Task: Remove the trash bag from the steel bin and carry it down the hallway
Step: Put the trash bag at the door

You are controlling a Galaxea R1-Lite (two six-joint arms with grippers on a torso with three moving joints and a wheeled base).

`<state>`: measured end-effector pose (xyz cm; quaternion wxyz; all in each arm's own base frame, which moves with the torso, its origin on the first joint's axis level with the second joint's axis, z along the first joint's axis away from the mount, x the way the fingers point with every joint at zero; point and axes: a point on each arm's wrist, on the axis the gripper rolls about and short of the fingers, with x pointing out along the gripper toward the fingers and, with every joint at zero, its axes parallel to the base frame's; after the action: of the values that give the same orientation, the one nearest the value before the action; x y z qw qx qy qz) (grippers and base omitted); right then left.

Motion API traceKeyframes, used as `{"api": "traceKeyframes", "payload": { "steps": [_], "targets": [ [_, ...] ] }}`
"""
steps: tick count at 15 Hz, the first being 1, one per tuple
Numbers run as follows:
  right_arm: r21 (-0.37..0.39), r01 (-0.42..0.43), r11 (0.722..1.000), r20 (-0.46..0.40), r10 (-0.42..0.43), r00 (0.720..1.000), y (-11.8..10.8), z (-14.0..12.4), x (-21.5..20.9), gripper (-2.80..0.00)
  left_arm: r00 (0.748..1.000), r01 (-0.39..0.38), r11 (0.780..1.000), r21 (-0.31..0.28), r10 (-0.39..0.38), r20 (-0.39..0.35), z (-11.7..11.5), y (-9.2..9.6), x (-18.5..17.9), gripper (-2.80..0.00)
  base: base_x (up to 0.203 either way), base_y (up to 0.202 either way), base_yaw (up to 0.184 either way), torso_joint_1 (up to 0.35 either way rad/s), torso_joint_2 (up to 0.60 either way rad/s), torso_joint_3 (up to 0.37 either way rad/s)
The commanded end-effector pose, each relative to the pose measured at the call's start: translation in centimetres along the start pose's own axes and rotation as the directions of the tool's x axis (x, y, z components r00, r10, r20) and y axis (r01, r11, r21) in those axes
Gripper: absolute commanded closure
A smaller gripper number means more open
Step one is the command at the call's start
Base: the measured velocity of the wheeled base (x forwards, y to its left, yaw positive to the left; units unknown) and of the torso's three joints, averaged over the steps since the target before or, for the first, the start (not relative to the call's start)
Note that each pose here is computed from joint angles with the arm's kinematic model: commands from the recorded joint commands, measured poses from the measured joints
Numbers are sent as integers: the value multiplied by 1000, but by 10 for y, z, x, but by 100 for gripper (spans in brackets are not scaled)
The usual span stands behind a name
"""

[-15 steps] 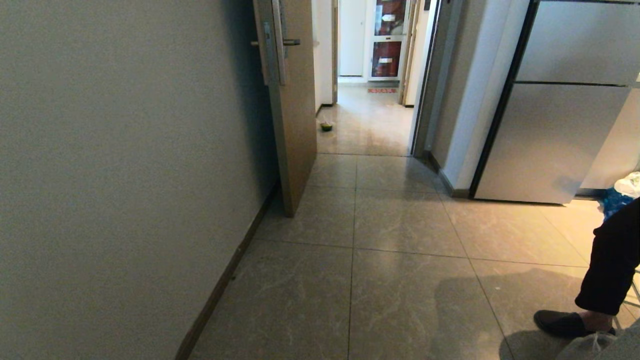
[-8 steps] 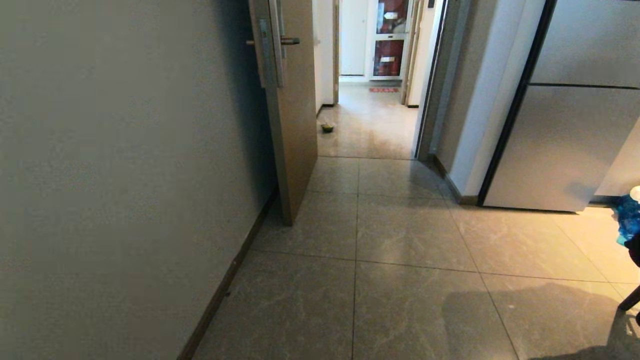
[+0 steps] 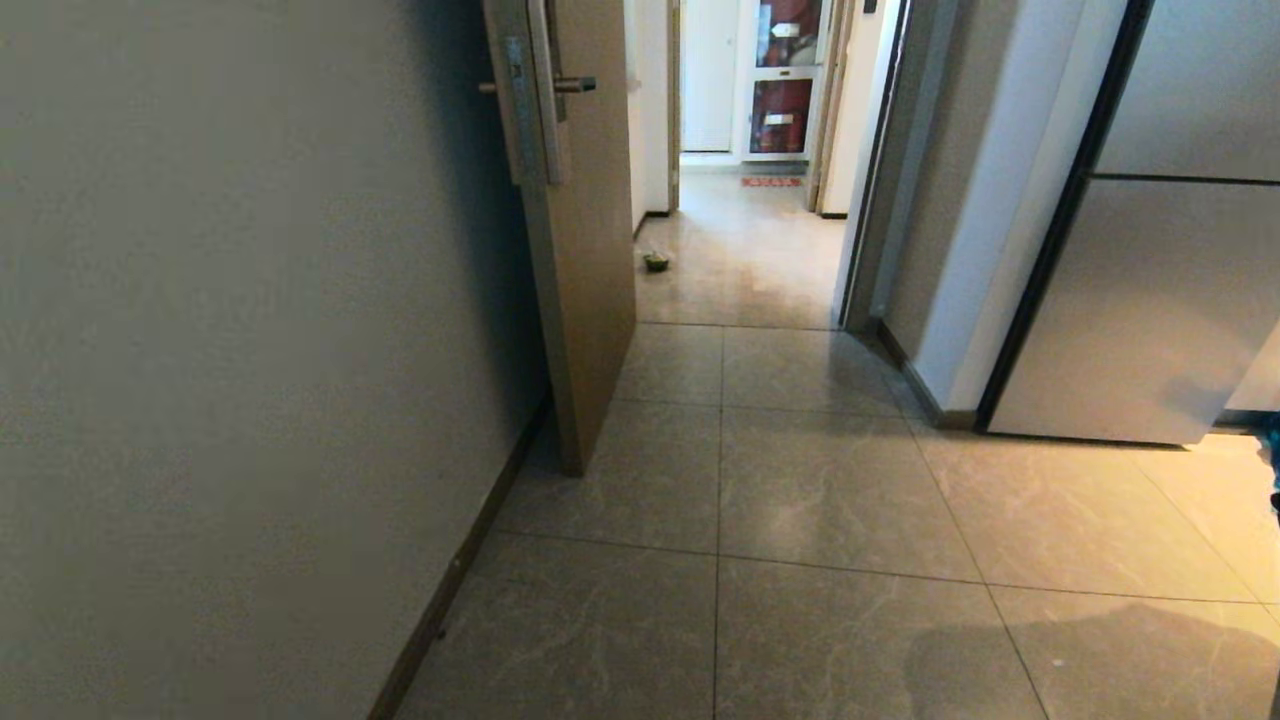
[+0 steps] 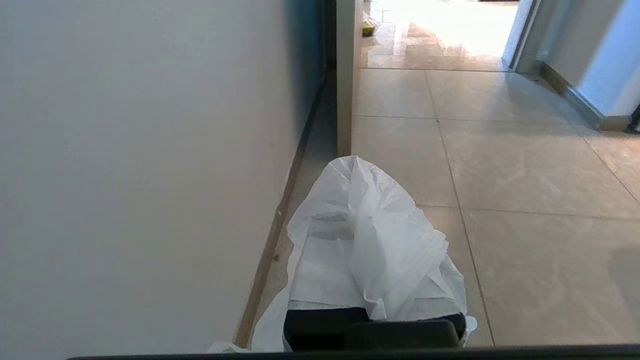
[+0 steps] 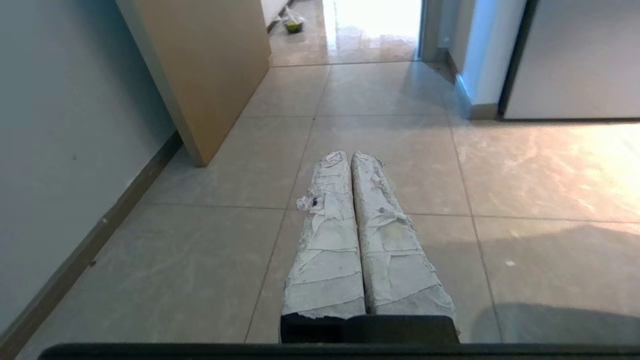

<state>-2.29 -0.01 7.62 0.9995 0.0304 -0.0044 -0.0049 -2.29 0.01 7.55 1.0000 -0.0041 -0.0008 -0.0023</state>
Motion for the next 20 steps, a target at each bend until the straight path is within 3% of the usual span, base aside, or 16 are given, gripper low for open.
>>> {"api": "traceKeyframes", "payload": {
  "steps": [1, 20],
  "targets": [
    [1, 1, 1000, 1, -1, 1000, 0, 0, 0, 0, 1000, 0, 1000, -1, 0, 0, 0, 0, 0, 0, 191, 0, 0, 2, 2, 6],
    [1, 1, 1000, 1, -1, 1000, 0, 0, 0, 0, 1000, -2, 1000, -9, 2, -2, 0, 0, 0, 0, 182, 0, 2, 2, 2, 2]
  ]
}}
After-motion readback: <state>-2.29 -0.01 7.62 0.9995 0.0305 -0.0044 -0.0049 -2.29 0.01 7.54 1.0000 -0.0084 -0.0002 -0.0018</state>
